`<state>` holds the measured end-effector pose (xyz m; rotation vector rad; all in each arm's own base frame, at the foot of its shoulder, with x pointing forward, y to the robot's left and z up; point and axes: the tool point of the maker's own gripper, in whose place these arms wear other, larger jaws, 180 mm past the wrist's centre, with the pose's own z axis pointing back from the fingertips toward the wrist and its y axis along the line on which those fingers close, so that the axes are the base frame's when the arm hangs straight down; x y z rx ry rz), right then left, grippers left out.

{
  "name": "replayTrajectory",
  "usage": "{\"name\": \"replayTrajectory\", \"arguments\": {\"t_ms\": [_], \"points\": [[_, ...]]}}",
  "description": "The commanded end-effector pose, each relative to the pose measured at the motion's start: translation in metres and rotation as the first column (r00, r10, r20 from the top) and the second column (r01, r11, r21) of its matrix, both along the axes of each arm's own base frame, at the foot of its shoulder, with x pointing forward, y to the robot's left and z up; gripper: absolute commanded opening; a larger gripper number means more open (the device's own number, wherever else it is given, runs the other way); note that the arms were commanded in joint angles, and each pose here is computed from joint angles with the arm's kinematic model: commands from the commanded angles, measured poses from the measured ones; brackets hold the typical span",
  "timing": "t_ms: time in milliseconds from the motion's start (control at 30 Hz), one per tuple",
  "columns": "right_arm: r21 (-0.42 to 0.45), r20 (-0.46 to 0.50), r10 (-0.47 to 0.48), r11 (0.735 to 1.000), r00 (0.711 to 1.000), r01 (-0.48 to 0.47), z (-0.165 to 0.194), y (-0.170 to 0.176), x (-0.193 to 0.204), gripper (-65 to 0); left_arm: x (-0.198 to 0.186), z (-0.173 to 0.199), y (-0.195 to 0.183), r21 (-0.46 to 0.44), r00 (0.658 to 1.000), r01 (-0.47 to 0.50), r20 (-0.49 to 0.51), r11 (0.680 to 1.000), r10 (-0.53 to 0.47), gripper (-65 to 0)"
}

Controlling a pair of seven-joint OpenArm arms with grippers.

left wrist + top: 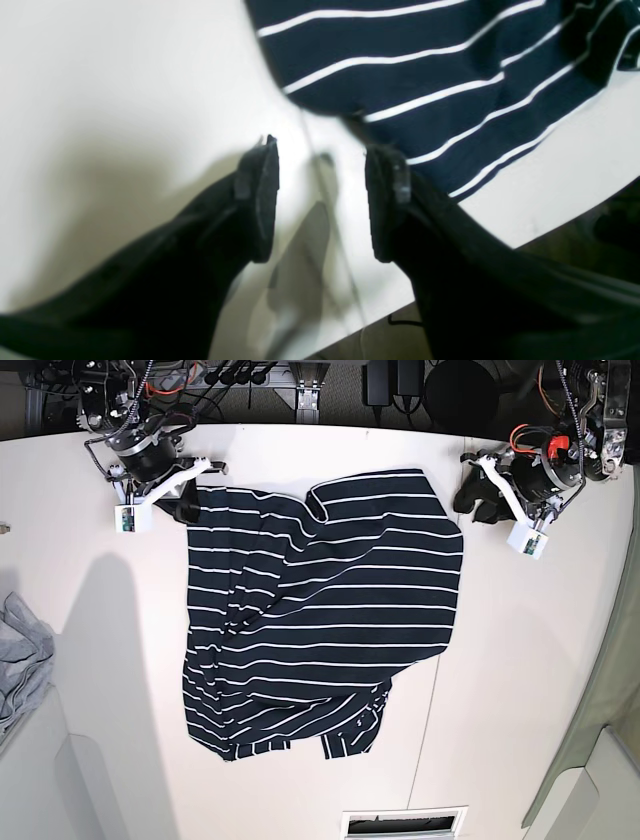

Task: Layout the t-shirt on the table in an organized manner, then fold the t-shirt properly
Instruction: 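Lower both grippers onto the striped shirt's edges and close them, then drag the grasped shirt edge with the left gripper toward the right gripper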

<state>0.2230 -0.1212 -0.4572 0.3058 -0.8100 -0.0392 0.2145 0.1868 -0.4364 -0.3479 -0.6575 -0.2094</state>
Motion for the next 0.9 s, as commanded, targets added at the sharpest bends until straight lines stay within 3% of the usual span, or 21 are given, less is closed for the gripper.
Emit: {"name": "replayTrajectory", "arguments": {"t_ms": [0,233,567,667,767,867], "points": [[0.005,0.037,-0.002,1.000,0.999,0.002,0.008,-0.002,0.006,-65.0,0.008,0.007,-0.001,-0.013,1.000,0.002,0.032,1.000,-0.002,-34.5],[0.005,0.037,-0.001,1.000,0.999,0.001,0.008,-0.001,0.006,-65.0,0.029,-0.002,-0.013,-0.065,0.999,-0.030,0.031,0.997,0.032,-34.5],[0.005,0.038,-0.001,1.000,0.999,0.001,0.008,-0.001,0.006,-65.0,0.036,0.010,-0.040,-0.208,0.998,-0.021,0.053,0.978,0.032,-34.9],[0.005,0.037,-0.002,1.000,0.999,0.001,0.008,-0.001,0.006,-65.0,0.040,0.011,-0.048,-0.228,0.998,-0.022,0.059,0.973,0.037,-43.9],[0.006,0.037,-0.001,1.000,0.999,0.001,0.008,-0.001,0.006,-65.0,0.043,0.012,-0.057,-0.246,0.997,-0.022,0.060,0.969,0.038,-65.0],[0.005,0.038,-0.001,1.000,0.999,0.001,0.008,-0.001,0.006,-65.0,0.045,0.011,-0.055,-0.222,0.997,-0.015,0.066,0.975,0.030,-65.0]]}}
